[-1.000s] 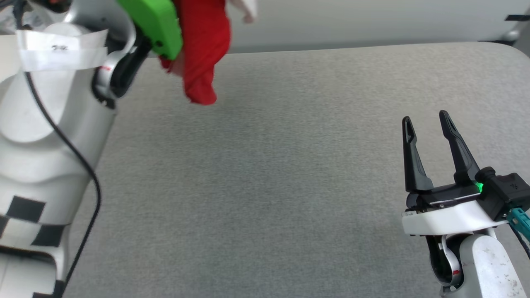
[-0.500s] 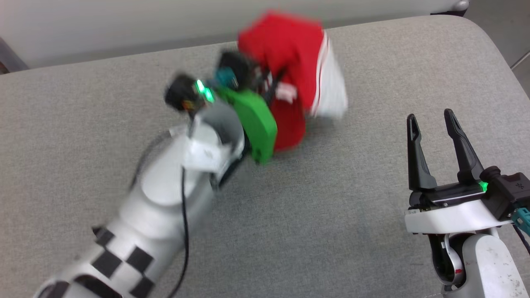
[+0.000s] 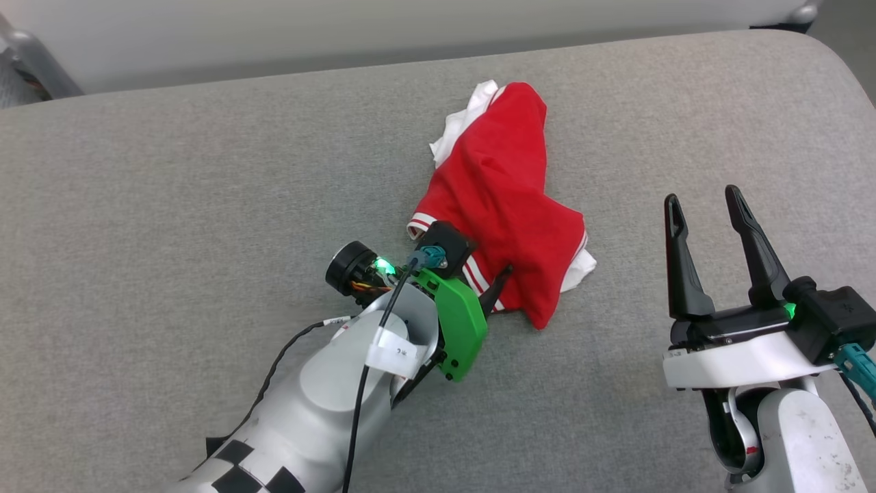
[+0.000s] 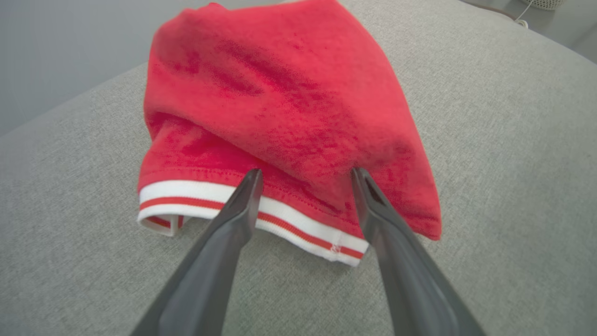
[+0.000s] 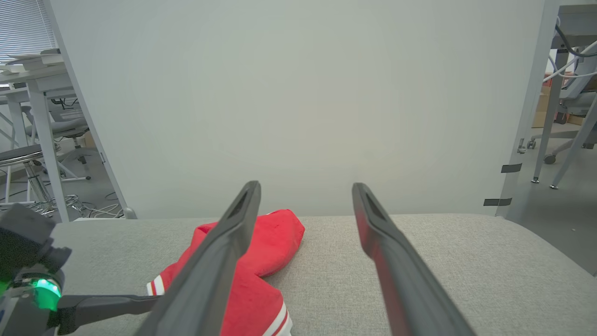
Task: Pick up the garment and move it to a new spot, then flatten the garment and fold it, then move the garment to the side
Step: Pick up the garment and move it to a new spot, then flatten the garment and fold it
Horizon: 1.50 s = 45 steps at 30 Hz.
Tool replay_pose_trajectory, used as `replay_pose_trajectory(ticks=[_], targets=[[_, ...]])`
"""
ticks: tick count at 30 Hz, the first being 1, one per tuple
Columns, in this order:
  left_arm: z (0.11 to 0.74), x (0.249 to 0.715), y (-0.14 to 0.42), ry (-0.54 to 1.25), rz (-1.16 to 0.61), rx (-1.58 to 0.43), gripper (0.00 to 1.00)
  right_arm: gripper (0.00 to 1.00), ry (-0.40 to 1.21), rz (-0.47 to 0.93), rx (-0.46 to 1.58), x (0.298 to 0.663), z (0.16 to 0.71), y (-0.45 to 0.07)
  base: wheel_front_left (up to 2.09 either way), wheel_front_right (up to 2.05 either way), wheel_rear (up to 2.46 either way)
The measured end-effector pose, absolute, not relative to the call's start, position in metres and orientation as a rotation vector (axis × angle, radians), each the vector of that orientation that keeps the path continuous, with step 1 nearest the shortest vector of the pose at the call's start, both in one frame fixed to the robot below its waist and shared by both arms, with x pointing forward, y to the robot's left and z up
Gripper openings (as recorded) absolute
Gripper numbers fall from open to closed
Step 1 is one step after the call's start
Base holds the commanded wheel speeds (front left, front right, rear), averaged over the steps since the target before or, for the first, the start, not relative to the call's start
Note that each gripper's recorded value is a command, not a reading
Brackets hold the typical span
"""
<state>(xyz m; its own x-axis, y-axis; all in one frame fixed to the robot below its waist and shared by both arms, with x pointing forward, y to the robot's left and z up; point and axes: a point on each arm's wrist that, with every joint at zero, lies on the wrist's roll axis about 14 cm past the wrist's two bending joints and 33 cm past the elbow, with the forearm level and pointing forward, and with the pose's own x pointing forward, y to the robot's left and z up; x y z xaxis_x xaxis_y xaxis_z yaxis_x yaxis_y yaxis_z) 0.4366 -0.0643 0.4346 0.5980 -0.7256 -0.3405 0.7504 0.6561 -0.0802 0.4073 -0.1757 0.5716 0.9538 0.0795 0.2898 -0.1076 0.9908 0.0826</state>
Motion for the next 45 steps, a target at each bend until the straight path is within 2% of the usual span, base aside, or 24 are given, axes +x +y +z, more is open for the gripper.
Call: replay_pose_trajectory(ticks=[7,15,24,33,45], targets=[[0.464,0.449,-0.041,0.254,-0.774,0.026,1.00,1.00,-0.288,0.115,0.096,0.405,0.572,-0.170,0.00,0.00,0.00],[0.528,0.471,0.034,0.019,-0.563,0.010,1.00,1.00,-0.288,0.151,0.098,0.398,0.573,-0.160,0.00,0.00,0.00],[0.593,0.433,0.115,-0.235,-0.331,-0.055,1.00,1.00,-0.288,0.187,0.096,0.391,0.574,-0.150,0.00,0.00,0.00],[0.557,0.375,0.148,-0.183,-0.174,-0.136,1.00,1.00,-0.286,0.200,0.093,0.382,0.574,-0.146,0.00,0.00,0.00],[0.534,0.360,0.150,-0.136,-0.163,-0.125,1.00,1.00,-0.279,0.201,0.102,0.379,0.572,-0.144,0.00,0.00,0.00]])
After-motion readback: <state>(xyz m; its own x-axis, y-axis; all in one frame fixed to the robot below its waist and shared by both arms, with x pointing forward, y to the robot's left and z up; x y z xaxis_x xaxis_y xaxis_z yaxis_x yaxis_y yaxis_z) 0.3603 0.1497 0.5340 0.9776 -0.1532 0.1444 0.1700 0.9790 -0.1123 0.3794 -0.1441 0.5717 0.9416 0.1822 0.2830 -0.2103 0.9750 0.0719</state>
